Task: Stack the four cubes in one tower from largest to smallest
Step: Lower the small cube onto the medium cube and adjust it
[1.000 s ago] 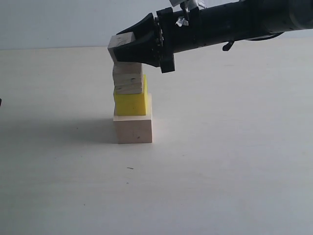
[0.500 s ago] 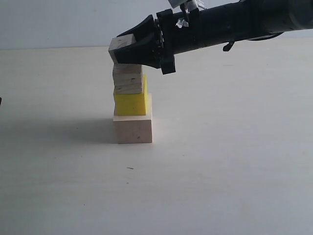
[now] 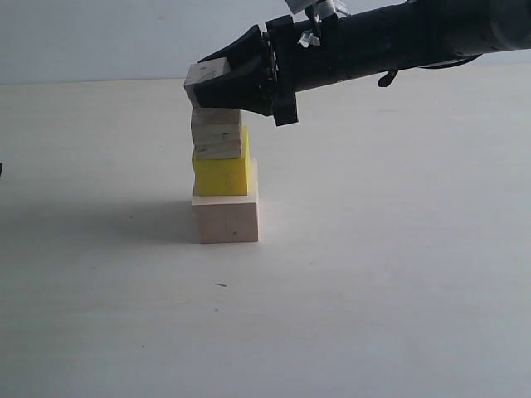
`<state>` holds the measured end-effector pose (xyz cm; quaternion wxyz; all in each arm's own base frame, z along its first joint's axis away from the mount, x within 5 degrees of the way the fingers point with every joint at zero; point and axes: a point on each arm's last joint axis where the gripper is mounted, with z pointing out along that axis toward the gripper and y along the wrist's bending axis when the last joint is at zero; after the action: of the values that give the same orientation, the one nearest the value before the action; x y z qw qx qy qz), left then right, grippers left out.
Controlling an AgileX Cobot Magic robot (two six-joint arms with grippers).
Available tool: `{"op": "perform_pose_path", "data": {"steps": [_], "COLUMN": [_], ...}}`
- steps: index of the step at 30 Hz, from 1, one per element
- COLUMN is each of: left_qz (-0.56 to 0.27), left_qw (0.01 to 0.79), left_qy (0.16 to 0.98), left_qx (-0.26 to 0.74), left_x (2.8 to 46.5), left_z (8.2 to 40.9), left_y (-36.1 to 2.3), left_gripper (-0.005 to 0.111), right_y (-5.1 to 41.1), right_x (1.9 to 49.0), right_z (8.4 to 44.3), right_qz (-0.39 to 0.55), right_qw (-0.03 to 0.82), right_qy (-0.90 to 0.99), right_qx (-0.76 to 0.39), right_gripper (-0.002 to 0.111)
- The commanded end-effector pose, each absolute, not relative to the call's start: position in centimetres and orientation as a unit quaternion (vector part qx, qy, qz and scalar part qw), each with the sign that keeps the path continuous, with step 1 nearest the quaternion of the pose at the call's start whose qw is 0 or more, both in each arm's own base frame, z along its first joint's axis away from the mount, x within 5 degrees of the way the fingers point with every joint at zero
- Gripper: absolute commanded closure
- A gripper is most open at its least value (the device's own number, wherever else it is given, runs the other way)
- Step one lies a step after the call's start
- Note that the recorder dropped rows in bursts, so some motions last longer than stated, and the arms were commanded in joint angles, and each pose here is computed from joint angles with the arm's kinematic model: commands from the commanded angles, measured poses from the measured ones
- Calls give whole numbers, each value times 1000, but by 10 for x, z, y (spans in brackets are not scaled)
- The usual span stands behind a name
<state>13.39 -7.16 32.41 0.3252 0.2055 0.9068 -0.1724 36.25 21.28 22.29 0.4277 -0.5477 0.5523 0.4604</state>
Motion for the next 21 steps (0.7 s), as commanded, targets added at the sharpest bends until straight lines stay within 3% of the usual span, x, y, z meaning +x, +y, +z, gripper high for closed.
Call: {"op": "perform_pose_path", "data": {"steps": [1,21], "left_qz": [-173,-173], "left_qw": [330,330], "left_qy": [905,905], "left_qx": [207,207], "left_x": [135,135], "left_z": [324,324], "left_y": [-73,-73], "left_gripper": [107,107], "right_y": [213,213], "right_x": [362,362], "right_z": [224,225], "right_qz": [461,452], "right_qw": [427,442], "right_qy": [547,533], "right_qx": [-554,-562], "right_gripper": [94,94]}}
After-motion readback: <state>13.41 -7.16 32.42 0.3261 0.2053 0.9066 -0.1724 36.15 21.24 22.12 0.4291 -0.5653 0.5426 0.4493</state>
